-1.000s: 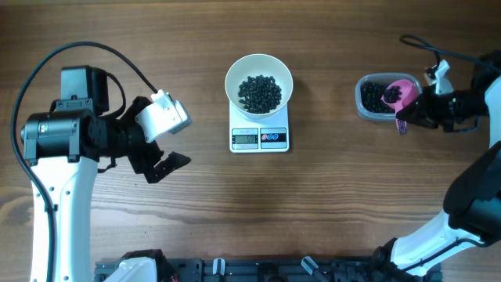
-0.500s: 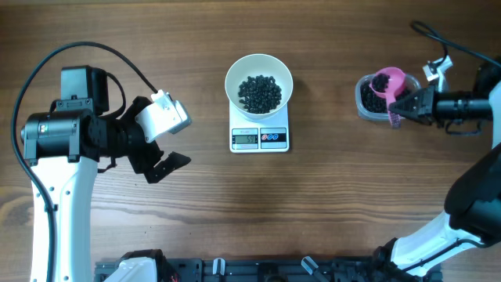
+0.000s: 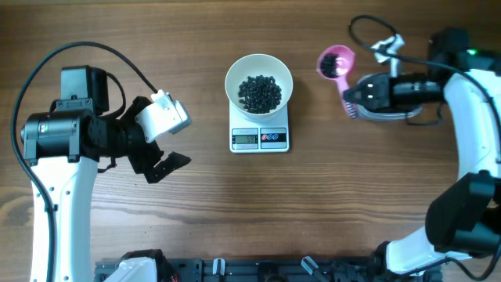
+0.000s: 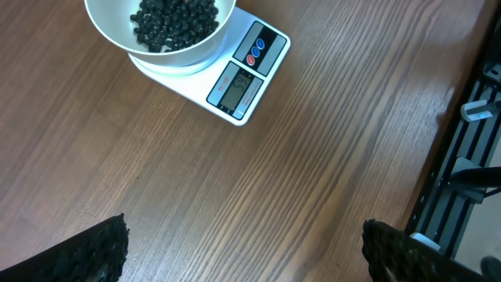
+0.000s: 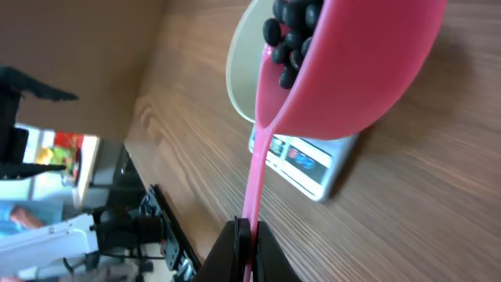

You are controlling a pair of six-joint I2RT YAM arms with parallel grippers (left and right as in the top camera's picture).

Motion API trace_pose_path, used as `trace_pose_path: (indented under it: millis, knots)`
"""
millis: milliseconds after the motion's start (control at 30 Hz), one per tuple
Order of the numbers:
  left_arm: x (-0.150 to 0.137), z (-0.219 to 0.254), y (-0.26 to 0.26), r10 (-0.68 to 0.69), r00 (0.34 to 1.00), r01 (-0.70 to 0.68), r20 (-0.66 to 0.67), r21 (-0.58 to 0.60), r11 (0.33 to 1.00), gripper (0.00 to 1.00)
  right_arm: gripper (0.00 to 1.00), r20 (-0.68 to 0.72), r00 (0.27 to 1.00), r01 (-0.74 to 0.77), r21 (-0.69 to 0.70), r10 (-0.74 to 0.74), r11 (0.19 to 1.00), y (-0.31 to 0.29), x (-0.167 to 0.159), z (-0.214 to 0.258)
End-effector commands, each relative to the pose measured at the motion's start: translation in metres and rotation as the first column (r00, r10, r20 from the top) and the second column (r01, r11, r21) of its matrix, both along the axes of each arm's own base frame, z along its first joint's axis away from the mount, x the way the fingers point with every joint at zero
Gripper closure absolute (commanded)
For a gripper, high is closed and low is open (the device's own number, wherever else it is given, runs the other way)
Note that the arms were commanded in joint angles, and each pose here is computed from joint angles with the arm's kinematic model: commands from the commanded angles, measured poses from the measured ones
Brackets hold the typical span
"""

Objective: Scoop item into bowl and weigh 150g on scale
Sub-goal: 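Carry the filled scoop left over the white bowl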

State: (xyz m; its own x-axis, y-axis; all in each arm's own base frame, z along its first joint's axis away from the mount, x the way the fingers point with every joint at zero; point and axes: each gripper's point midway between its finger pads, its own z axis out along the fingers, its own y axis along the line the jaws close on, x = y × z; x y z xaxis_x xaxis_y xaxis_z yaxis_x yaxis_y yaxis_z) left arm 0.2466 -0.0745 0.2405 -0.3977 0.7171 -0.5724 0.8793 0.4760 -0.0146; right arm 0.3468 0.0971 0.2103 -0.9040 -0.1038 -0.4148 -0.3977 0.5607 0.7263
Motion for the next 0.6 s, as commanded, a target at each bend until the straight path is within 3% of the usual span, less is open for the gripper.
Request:
trace_pose_path:
  millis: [0, 200, 567]
  knots:
    - [0.001, 0.011, -0.003, -0.019, 0.999, 0.019, 0.044, -0.016, 1.0, 0.0, 0.96, 0.016, 0.999, -0.049, -0.018, 0.05, 0.999, 0.031, -0.003, 0.008]
    - [0.001, 0.011, -0.003, -0.019, 0.999, 0.02, 0.044, -0.016, 1.0, 0.0, 0.96, 0.066, 0.989, -0.128, -0.111, 0.135, 0.986, 0.073, -0.002, -0.001]
    - [0.001, 0.011, -0.003, -0.019, 0.999, 0.02, 0.044, -0.016, 1.0, 0.0, 0.96, 0.175, 0.952, -0.153, -0.434, 0.25, 0.888, 0.105, 0.004, -0.031]
